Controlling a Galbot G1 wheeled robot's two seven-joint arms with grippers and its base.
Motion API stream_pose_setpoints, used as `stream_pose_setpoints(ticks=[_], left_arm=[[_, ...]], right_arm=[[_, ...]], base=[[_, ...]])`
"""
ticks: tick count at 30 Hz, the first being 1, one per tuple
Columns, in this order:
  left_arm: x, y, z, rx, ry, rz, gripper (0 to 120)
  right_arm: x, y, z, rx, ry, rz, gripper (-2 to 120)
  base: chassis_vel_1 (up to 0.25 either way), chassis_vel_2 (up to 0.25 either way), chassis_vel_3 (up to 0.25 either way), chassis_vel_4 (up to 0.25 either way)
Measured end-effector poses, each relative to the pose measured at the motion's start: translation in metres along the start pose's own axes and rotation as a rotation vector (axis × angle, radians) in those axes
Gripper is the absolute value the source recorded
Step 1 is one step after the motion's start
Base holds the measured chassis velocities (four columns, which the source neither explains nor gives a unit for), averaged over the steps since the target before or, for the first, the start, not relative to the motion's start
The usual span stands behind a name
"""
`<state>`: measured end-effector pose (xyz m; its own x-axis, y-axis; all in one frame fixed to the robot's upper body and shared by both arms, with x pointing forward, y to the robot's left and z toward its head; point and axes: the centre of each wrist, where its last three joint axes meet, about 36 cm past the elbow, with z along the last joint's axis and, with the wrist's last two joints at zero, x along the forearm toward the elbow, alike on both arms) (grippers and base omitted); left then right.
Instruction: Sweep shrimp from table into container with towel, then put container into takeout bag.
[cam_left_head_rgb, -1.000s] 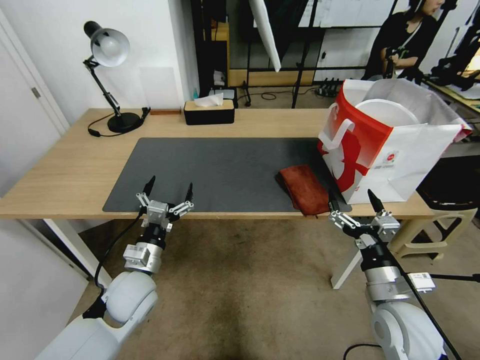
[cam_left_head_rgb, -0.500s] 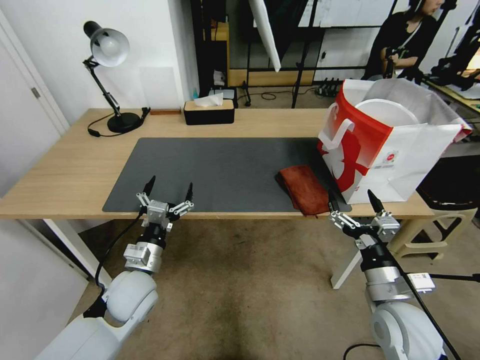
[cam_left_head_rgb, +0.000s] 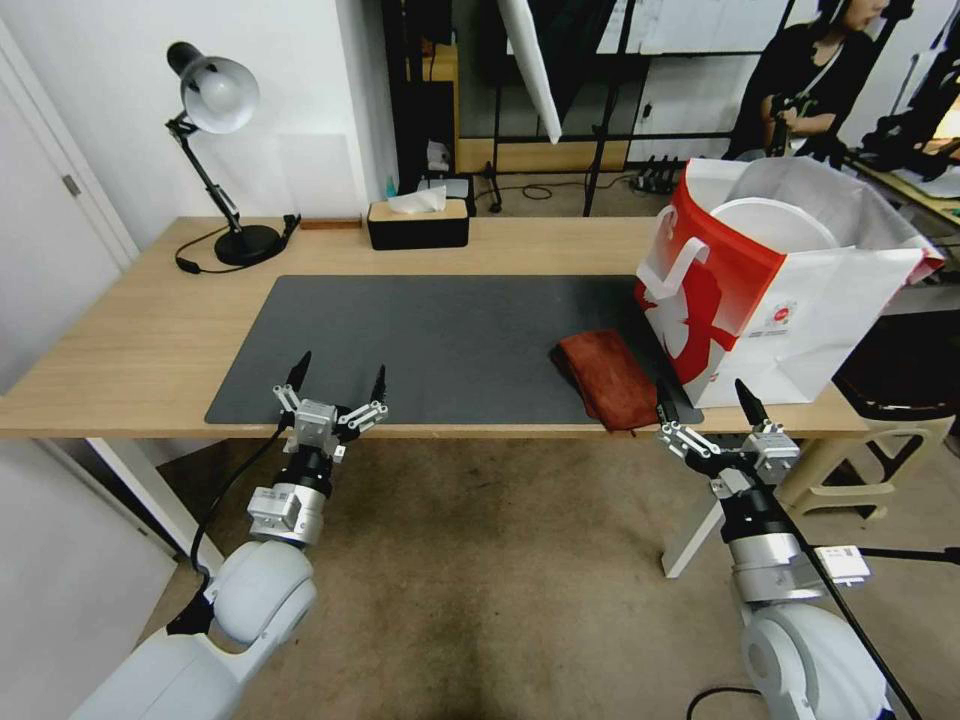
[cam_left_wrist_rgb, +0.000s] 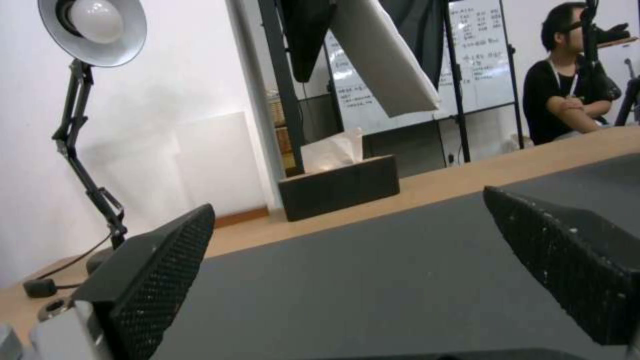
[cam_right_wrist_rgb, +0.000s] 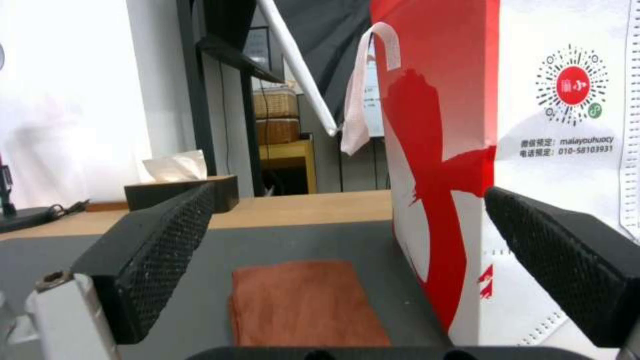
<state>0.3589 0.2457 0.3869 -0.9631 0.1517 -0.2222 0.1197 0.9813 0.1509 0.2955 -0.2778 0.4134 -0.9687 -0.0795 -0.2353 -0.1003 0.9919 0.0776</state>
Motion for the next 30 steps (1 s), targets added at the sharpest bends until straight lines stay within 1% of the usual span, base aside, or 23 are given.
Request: stream_pose_setpoints(ticks=[30], left_arm=[[-0.0003,0.0000,-0.0001,0.000,0.000,0.001,100]], right_arm=[[0.0000,0.0001,-0.0002,-0.001,0.000,0.000,100]], base=[[0.000,0.000,0.000,0.000]])
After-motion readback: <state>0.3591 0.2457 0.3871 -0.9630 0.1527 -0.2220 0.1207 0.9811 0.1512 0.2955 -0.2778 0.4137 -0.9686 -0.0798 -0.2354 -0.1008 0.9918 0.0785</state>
